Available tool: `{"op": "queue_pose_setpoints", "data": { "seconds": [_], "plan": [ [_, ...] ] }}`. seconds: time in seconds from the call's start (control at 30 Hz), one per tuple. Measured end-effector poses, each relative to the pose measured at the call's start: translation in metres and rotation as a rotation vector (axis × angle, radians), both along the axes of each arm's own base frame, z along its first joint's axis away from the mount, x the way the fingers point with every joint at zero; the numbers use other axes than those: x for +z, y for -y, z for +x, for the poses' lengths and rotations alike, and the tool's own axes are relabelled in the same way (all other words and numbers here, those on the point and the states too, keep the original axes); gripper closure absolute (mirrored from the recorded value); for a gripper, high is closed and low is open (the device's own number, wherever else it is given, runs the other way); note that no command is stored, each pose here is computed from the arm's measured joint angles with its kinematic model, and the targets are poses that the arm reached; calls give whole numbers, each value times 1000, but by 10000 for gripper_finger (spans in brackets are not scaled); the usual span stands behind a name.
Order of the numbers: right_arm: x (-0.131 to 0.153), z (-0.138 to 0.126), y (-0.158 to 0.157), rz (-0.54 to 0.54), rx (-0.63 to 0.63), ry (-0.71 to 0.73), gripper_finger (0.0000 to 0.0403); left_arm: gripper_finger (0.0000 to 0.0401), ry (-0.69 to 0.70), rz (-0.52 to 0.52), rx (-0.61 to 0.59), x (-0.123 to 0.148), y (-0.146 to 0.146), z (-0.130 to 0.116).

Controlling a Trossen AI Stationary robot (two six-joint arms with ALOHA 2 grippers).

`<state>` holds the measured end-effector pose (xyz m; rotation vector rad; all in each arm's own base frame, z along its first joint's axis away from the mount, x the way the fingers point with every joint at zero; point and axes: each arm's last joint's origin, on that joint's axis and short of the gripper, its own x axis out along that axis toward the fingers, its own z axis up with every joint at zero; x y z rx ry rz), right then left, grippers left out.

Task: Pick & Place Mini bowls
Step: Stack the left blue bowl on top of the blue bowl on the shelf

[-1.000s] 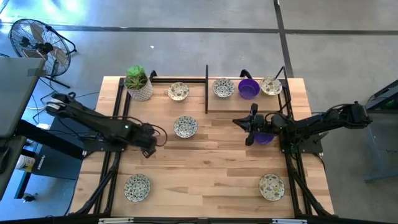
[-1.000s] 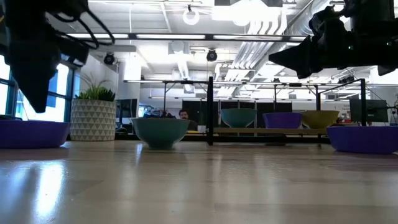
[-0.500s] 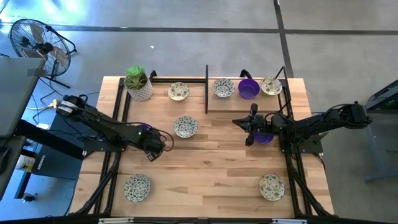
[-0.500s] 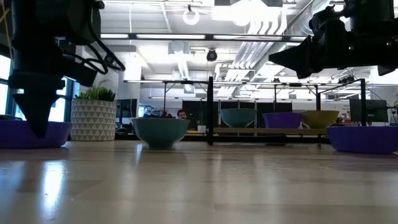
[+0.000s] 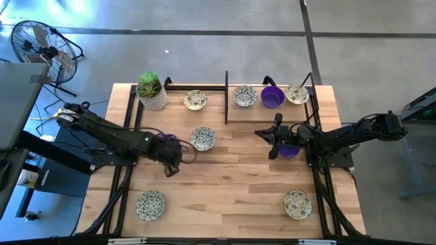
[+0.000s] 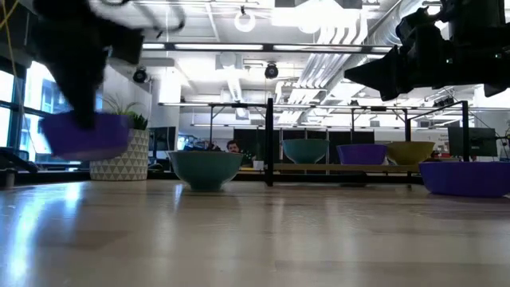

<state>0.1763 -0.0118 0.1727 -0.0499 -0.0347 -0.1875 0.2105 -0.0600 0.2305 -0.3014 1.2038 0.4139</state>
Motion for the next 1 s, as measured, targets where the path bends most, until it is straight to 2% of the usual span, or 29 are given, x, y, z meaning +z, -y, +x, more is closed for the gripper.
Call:
{"op": "queue_pose_setpoints", "data": {
  "seconds": [0.17, 0.33, 0.53, 0.8, 1.0],
  "plan": [
    [0, 0, 0, 1, 0, 2, 403, 397, 261, 11, -242, 10, 11, 33],
    [1, 0, 0, 0, 0, 12, 403, 398, 408, 64, -432, 4, 21, 64],
    [1, 0, 0, 9, 1, 10, 403, 399, 416, 170, -521, -13, 29, 104],
    [0, 0, -1, 17, 20, 3, 403, 400, 376, 145, -586, -32, 24, 147],
    [0, 0, -1, 17, 24, 2, 403, 400, 347, 127, -636, -41, 27, 160]
  ]
}}
